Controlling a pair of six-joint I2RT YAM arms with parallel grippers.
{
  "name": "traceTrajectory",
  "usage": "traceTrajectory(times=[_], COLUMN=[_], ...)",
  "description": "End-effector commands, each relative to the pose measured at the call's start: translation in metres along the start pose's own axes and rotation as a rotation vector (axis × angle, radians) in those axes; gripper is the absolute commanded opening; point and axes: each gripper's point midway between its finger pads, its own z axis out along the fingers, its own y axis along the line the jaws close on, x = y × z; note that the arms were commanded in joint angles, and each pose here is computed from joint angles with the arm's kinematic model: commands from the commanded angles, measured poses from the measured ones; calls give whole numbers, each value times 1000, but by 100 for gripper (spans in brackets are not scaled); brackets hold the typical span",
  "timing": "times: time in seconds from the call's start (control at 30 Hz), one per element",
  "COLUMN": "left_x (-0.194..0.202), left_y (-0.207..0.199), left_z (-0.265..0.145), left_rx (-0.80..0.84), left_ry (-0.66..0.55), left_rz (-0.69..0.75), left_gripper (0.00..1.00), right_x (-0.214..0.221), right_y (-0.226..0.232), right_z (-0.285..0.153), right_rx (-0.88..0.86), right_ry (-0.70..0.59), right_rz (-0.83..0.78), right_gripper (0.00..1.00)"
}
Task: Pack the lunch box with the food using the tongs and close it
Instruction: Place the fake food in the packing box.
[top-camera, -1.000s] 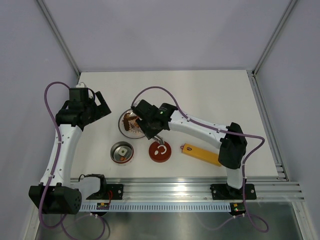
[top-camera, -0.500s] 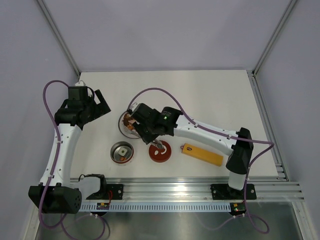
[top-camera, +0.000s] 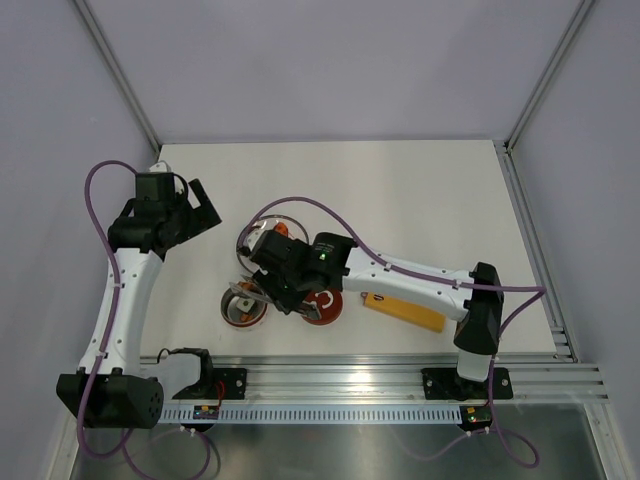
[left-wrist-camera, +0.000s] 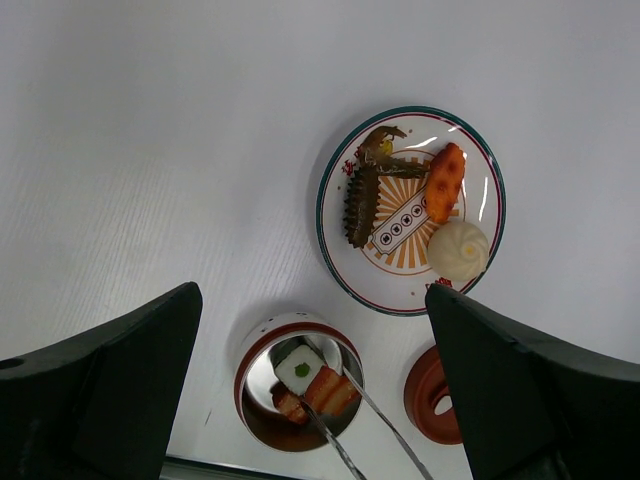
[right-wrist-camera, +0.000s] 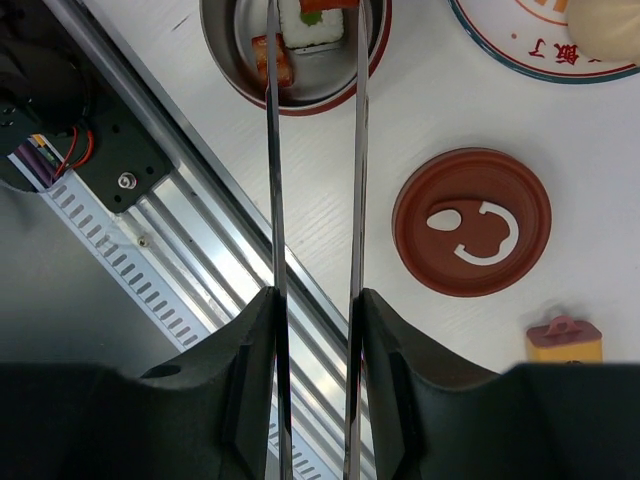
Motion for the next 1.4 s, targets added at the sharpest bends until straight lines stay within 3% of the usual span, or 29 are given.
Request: traceTrajectory(times=[0.0, 0.57, 0.97, 1.37], left_x=[-21, -8, -8, -9], left_y=[-9, -3, -3, -3], left_z=[-21, -15, -10, -11], left_rx=[52, 37, 30, 32], left_ry=[-82, -59, -52, -58], left_rz=[-6, -13, -13, -23], left_gripper=[99, 99, 99, 99], right_x=[-8, -6, -13, -30], right_y=[12, 20, 20, 15], right_z=[-4, 24, 23, 2], right_rx=[-40, -60, -53, -30], right_ry=[-22, 14, -9, -85], right_rz=[-8, -41, -44, -44], right_gripper=[22, 29, 54, 54])
